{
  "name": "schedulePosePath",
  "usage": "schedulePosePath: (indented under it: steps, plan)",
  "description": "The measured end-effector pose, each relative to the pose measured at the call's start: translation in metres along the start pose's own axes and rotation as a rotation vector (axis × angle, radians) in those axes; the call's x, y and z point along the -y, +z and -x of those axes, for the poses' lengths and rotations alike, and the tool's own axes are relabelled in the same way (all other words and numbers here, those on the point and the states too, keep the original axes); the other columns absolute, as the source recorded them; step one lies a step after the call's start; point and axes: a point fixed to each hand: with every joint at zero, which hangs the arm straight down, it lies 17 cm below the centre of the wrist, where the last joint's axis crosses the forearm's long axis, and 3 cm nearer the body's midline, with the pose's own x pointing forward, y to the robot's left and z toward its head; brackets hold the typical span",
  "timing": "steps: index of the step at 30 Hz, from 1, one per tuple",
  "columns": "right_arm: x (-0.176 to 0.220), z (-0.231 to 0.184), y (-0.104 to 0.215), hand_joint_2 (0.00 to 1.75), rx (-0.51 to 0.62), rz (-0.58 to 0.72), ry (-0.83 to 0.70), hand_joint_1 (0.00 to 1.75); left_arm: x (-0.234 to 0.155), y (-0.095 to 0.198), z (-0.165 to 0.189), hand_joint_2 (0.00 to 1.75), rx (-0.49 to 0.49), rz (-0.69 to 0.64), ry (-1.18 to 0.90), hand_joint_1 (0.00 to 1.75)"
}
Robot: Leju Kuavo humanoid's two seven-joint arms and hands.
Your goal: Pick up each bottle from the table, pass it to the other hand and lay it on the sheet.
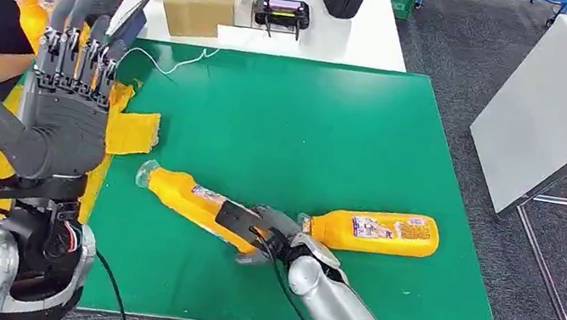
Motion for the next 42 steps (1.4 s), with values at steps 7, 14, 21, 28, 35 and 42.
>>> schedulePosePath:
  steps: [7,14,21,28,35,42]
  plan:
    - [0.017,0.000,0.006,1.75,0.037,0.132,-0.115,1.75,-0.019,0.002,0.011,0.00,-0.038,-0.059,-0.003,0.00]
    - [0.043,-0.007,0.019,1.75,0.141,0.286,-0.240,1.75,-0.038,0.007,0.033,0.00,-0.122,-0.127,-0.037,0.00]
    - [0.044,-0.005,0.026,1.75,0.164,0.309,-0.291,1.75,-0.044,0.011,0.047,0.00,-0.168,-0.140,-0.045,0.00]
    - [0.051,-0.009,0.032,1.75,0.201,0.355,-0.309,1.75,-0.039,0.015,0.063,0.00,-0.247,-0.110,-0.032,0.00]
    - [0.073,-0.030,0.052,1.75,0.330,0.475,-0.309,1.75,-0.024,0.032,0.092,0.00,-0.364,-0.039,0.066,0.00]
    - [0.083,-0.063,0.076,1.75,0.401,0.524,-0.361,1.75,-0.021,0.050,0.105,1.75,-0.411,-0.006,0.091,0.00]
